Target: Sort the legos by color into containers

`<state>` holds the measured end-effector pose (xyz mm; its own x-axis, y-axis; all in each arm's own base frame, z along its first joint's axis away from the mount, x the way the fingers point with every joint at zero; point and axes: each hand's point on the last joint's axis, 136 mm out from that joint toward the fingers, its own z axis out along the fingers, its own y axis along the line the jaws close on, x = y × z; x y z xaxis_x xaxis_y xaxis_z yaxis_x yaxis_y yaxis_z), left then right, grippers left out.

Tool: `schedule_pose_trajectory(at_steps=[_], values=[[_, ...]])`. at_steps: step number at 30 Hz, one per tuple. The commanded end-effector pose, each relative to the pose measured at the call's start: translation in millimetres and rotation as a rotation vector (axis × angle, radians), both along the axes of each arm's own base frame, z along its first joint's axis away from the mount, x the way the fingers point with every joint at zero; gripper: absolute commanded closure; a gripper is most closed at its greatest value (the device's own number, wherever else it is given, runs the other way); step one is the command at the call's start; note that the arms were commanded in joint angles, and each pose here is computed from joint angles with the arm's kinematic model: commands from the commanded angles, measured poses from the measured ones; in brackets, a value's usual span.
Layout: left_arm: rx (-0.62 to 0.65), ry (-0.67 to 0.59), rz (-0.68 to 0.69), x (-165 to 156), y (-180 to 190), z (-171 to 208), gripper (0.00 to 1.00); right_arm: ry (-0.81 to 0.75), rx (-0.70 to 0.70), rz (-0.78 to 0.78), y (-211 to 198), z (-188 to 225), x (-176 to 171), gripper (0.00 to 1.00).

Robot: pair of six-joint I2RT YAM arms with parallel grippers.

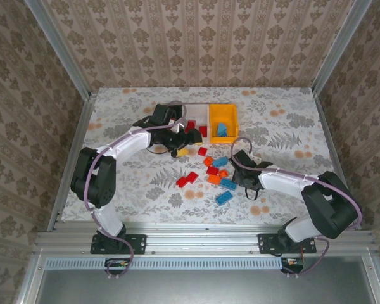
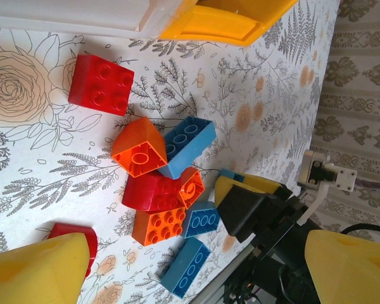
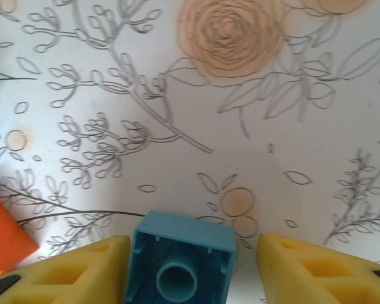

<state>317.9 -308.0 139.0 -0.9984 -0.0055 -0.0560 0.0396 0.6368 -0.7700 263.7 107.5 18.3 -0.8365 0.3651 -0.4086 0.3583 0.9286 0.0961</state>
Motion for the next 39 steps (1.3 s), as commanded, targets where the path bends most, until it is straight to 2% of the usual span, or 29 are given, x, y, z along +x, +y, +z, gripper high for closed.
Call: schedule_pose_trajectory(at_steps=[1, 8, 11, 16, 19, 22, 26, 30, 33, 39], values=[[-0.014, -0.045, -0.007, 6, 1, 14, 0.10, 0.026, -0.014, -0.028, -10, -2, -9, 0.47], [-0.012, -0.055, -0.009, 6, 2, 16, 0.10, 0.005, -0.016, -0.002, -7, 2, -1, 0.67], [-0.009, -0.062, -0.008, 6, 3, 18, 0.10, -0.024, -0.032, 0.014, -7, 14, 5, 0.70], [-0.014, -0.077, 0.026, 17, 15, 25, 0.10, -0.166, -0.052, 0.064, -1, 68, 35, 0.71], [-0.015, -0.092, 0.098, 37, 39, 29, 0.10, -0.258, -0.066, 0.135, 18, 101, 73, 0.71], [0.002, -0.095, 0.175, 55, 66, 26, 0.10, -0.304, -0.092, 0.200, 39, 117, 117, 0.71], [0.015, -0.074, 0.263, 73, 97, 16, 0.10, -0.313, -0.113, 0.264, 63, 120, 177, 0.70], [0.013, -0.057, 0.289, 79, 106, 9, 0.10, -0.275, -0.148, 0.278, 72, 107, 221, 0.70], [0.012, -0.058, 0.284, 79, 104, 9, 0.10, -0.245, -0.126, 0.257, 71, 95, 239, 0.69], [-0.001, -0.053, 0.280, 79, 102, 10, 0.10, -0.193, -0.105, 0.275, 73, 82, 253, 0.61]])
